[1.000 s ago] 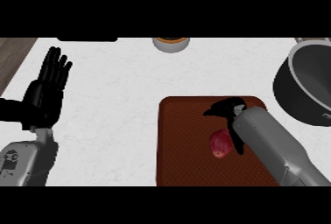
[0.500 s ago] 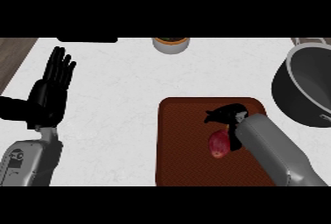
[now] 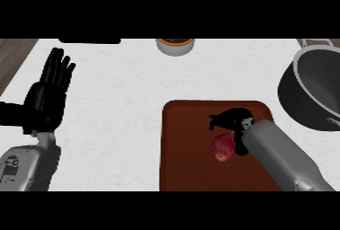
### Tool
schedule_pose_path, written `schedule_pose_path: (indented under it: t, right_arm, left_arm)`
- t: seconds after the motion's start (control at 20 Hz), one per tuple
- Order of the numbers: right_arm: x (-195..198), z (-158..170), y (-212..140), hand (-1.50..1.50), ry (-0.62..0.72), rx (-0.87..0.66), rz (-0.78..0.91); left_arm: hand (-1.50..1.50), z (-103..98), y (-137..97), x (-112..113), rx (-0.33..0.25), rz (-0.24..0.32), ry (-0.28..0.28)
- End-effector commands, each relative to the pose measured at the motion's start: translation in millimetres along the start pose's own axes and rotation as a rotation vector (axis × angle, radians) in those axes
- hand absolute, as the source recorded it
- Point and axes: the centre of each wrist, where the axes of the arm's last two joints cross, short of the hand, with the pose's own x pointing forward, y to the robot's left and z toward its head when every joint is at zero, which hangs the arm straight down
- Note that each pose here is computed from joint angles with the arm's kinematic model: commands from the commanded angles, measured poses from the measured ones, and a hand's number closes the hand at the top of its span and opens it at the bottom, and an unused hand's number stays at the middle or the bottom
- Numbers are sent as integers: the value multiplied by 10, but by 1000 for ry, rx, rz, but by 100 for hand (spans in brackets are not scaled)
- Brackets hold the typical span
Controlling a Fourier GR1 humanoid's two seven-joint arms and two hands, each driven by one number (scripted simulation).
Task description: Pick the pear from the tray and place it in the pot
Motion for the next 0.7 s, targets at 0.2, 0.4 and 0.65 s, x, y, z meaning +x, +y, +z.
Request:
schedule_pose_path:
  t: [0.2,0.4,0.65]
  right_arm:
    - [355,-33,-114,150,-59,-99,93]
    - [1074,168,161,150,-306,-535,69]
    - [1276,597,450,150,-432,-879,10]
  left_arm:
    - [0,28,19,-88,4,-13,5]
    - [0,44,147,-86,56,-4,47]
    - [0,87,311,-61,104,-22,47]
